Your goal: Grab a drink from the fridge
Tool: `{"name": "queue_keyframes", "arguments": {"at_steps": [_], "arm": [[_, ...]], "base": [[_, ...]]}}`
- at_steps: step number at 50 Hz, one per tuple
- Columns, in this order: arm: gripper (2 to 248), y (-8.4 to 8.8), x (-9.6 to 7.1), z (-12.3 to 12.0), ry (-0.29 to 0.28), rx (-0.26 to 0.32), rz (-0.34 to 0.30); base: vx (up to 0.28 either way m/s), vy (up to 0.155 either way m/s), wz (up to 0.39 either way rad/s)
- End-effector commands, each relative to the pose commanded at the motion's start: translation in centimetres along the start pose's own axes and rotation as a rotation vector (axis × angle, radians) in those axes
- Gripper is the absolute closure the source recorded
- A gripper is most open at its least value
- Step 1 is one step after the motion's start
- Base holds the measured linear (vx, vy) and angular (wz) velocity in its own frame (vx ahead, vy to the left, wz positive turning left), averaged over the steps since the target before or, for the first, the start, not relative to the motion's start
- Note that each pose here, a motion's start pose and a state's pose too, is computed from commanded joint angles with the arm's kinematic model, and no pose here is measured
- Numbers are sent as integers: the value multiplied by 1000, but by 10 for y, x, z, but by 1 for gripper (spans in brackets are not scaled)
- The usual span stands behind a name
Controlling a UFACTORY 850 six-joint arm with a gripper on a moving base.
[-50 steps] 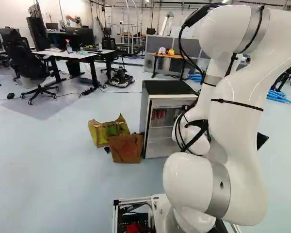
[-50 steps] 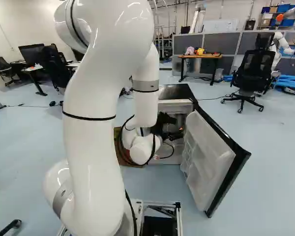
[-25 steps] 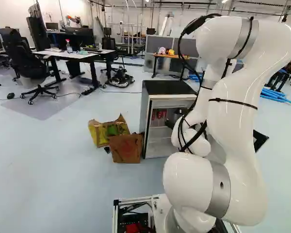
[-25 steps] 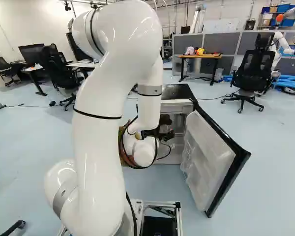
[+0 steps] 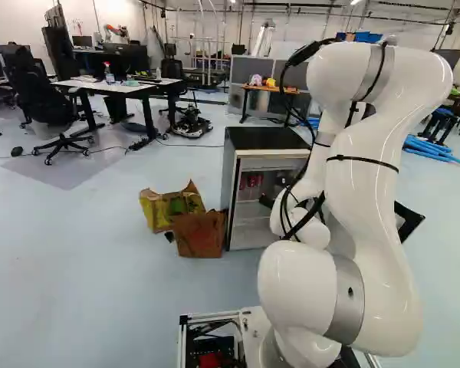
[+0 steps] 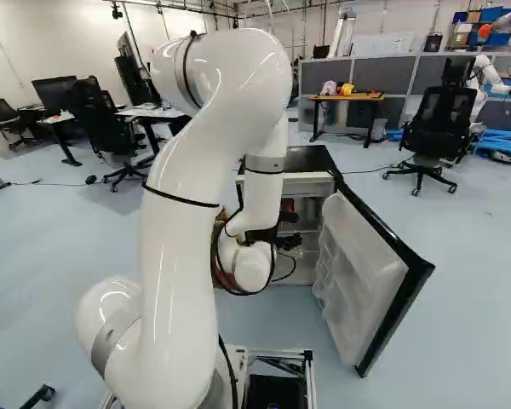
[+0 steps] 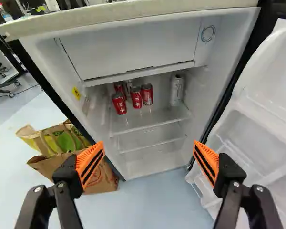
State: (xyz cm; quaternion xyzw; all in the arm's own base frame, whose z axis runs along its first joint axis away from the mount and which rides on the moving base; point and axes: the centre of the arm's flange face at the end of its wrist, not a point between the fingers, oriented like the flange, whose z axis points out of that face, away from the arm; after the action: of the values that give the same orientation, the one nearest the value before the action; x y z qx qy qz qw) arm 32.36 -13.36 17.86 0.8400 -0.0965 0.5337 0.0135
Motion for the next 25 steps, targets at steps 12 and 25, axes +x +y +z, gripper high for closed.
{"name": "queue_keyframes", "arguments": {"at_steps": [12,25], "arm": [[3,2,-11,10,-20,3,5],[3,3,-21,30,-29,14,3]], "base": [[0,0,0],[0,0,0]]}}
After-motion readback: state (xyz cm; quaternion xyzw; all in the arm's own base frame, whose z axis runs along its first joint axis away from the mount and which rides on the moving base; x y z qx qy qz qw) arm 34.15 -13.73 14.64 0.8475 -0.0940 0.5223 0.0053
